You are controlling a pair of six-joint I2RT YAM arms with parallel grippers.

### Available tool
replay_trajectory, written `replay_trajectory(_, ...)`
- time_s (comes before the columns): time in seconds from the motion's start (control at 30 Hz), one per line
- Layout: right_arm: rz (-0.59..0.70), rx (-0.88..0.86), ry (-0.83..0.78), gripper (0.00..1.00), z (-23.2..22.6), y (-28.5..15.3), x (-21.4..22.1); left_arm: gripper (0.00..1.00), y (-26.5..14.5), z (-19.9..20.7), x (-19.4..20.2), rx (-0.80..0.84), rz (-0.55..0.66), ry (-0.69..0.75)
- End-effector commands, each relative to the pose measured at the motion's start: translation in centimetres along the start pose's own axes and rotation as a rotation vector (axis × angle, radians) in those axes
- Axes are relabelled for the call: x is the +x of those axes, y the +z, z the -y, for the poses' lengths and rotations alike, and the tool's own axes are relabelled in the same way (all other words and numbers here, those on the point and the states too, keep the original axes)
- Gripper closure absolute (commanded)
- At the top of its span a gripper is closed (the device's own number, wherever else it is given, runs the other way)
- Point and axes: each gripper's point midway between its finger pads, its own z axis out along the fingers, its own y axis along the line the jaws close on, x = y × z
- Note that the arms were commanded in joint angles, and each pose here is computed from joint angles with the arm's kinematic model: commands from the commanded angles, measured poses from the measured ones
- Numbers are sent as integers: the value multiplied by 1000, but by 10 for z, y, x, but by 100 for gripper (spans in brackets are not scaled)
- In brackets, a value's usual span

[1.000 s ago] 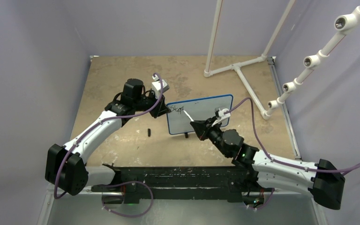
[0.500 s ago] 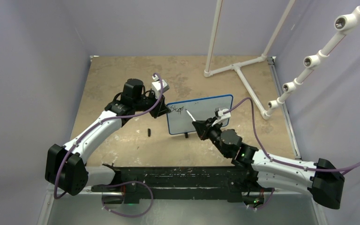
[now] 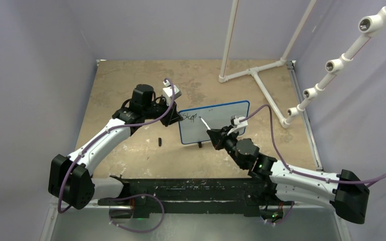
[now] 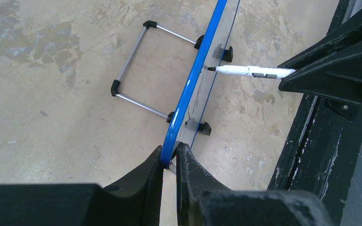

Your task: Write a sentence on the whiteboard

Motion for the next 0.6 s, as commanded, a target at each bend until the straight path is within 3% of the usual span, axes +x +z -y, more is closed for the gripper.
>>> replay_trajectory(0.0,96,42,27,100,1,1,-33,100,-5,-3,-6,-26,21,57)
replay_trajectory(0.57,19,39,32,100,6,-1,-6,100,-5,-3,-5,-25,19,55)
